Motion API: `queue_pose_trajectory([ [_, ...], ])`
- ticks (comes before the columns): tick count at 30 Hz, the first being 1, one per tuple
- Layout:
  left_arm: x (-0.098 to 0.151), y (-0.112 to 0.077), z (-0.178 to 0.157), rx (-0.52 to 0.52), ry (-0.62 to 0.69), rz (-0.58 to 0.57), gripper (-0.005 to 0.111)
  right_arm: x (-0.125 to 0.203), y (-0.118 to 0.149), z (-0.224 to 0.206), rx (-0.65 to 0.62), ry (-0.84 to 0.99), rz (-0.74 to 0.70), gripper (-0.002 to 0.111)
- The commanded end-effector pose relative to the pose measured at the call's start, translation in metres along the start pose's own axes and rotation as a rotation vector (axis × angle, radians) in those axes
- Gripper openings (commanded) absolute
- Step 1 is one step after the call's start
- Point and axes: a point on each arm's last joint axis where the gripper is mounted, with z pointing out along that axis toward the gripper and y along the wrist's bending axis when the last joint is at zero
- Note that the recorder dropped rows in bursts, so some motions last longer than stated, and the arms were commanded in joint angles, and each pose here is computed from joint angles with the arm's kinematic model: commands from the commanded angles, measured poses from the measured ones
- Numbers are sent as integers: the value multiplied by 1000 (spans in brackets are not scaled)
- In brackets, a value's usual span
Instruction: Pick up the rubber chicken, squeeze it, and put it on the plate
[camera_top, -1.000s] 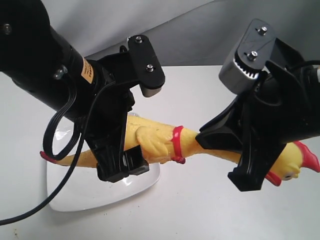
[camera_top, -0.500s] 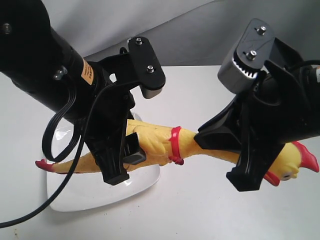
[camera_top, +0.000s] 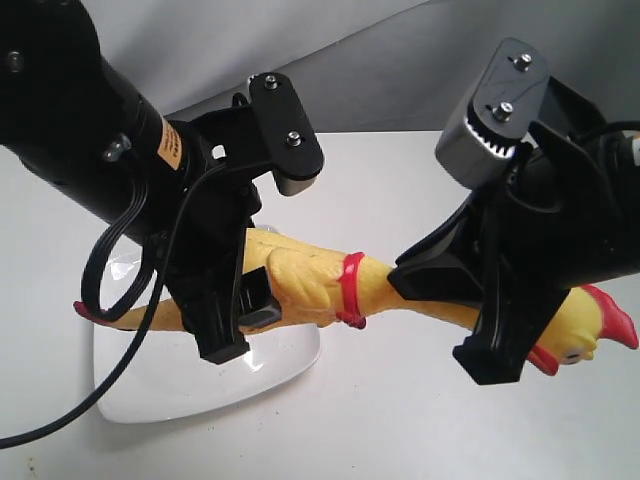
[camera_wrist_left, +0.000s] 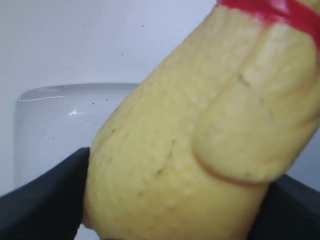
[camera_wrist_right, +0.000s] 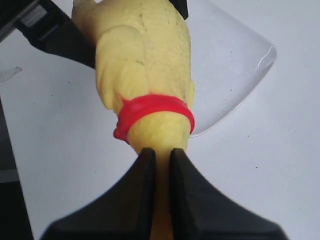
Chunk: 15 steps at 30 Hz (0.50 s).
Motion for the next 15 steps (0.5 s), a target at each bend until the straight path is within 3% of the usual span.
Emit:
queue_pose_trajectory([
  [1,2,0,-1,6,13,-6,2,-2,1,-4,9,-23,-7,0],
  [5,0,1,-1,-5,-6,-6,2,-2,1,-4,8,-24,-6,0],
  [7,0,1,-1,-9,-6,-4,9,-2,1,-4,7,-25,-4,0],
  [10,0,1,-1,-9,-6,-4,37,-2,1,-4,7,-25,-4,0],
  [14,0,1,-1,-6,-8,-15,103,-2,1,-4,7,-25,-4,0],
  [15,0,0,-1,-2,-10,-23,104,-2,1,-4,7,-25,-4,0],
])
